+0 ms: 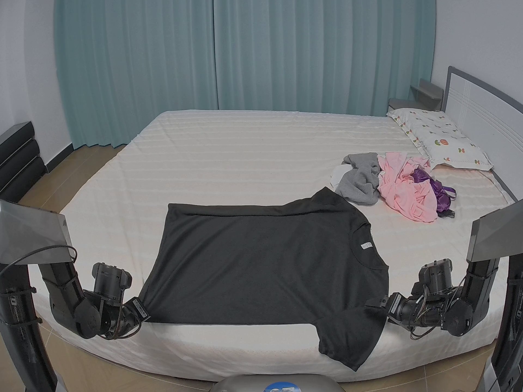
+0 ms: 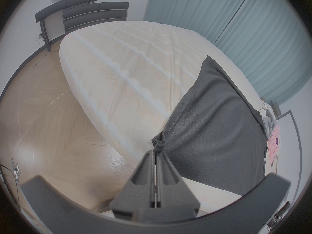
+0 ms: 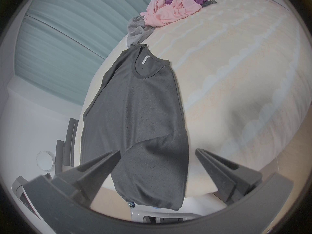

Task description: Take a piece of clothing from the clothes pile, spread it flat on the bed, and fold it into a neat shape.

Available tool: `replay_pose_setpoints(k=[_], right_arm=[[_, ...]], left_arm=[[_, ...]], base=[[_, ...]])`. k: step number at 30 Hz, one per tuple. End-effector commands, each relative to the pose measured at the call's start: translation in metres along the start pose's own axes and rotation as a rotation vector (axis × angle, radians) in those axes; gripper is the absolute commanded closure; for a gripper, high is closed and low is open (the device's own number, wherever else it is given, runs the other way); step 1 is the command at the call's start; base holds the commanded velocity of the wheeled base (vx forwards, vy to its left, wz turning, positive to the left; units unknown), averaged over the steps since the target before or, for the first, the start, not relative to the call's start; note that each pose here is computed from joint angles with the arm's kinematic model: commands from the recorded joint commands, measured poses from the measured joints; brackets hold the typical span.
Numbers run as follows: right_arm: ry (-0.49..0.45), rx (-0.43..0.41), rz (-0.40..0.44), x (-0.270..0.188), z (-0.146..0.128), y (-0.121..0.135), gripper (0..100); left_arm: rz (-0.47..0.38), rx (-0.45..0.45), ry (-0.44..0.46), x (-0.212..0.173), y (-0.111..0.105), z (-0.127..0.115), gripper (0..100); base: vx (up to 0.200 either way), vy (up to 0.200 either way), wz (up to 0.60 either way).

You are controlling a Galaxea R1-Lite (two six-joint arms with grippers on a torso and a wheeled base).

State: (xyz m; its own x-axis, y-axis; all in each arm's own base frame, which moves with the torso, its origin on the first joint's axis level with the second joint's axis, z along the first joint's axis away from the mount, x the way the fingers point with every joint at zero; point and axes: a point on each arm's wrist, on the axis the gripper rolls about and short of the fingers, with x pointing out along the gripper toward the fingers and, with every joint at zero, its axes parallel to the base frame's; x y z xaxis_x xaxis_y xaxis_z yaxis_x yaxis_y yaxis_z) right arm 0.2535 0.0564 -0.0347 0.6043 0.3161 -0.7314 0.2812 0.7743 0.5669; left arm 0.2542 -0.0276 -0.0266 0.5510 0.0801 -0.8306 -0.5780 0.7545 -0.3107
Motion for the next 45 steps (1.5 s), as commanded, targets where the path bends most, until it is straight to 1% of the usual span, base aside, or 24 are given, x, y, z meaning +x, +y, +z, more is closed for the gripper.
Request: replay_pose_setpoints(k=[1,5,14,21,29,31,35,39,40,42,43,45], right_arm=[[-0.001,0.000,-0.009,0.008,0.001,-0.001,100],[-0.027,0.004,-0.045,0.008,0.001,-0.004,100],[-0.056,0.022,-0.059,-0.011,0.006,-0.011,100],[-0.049,0.004,-0.083,-0.023,0.004,-0.020,100],[-0.057,-0.003,-0.084,-0.026,0.005,-0.021,100],[-0.069,-0.005,-0.073,-0.024,0.009,-0.019,100],[-0.117,-0.016,-0.024,-0.017,0.022,-0.010,100],[-0.164,-0.024,0.010,-0.002,0.041,-0.002,100],[-0.165,-0.024,0.011,-0.001,0.042,-0.001,100],[-0.167,-0.025,0.011,0.012,0.052,0.002,100],[-0.167,-0.024,0.011,0.013,0.053,0.002,100],[-0.148,-0.024,0.003,0.026,0.057,0.004,100]], left_arm=[[0.003,0.000,0.004,0.001,0.000,-0.001,100],[0.005,0.001,0.006,0.001,0.001,-0.001,100],[0.011,0.008,0.012,-0.002,0.002,-0.003,100],[0.024,0.050,0.026,-0.005,0.007,-0.007,100],[0.013,0.049,0.015,-0.008,0.005,-0.005,100],[0.005,0.048,0.008,-0.007,0.003,-0.003,100],[-0.026,0.037,-0.023,-0.011,-0.003,0.003,100],[-0.050,0.021,-0.044,-0.008,-0.010,0.009,100],[-0.053,0.019,-0.046,-0.008,-0.010,0.010,100],[-0.071,-0.020,-0.064,-0.005,-0.017,0.015,100],[-0.075,-0.024,-0.067,-0.005,-0.018,0.016,100],[-0.087,-0.051,-0.076,-0.003,-0.022,0.019,100]], base=[[0.000,0.000,0.00],[0.000,0.000,0.00],[0.000,0.000,0.00],[0.000,0.000,0.00],[0.000,0.000,0.00],[0.000,0.000,0.00],[0.000,0.000,0.00],[0.000,0.000,0.00],[0.000,0.000,0.00],[0.000,0.000,0.00],[0.000,0.000,0.00],[0.000,0.000,0.00]])
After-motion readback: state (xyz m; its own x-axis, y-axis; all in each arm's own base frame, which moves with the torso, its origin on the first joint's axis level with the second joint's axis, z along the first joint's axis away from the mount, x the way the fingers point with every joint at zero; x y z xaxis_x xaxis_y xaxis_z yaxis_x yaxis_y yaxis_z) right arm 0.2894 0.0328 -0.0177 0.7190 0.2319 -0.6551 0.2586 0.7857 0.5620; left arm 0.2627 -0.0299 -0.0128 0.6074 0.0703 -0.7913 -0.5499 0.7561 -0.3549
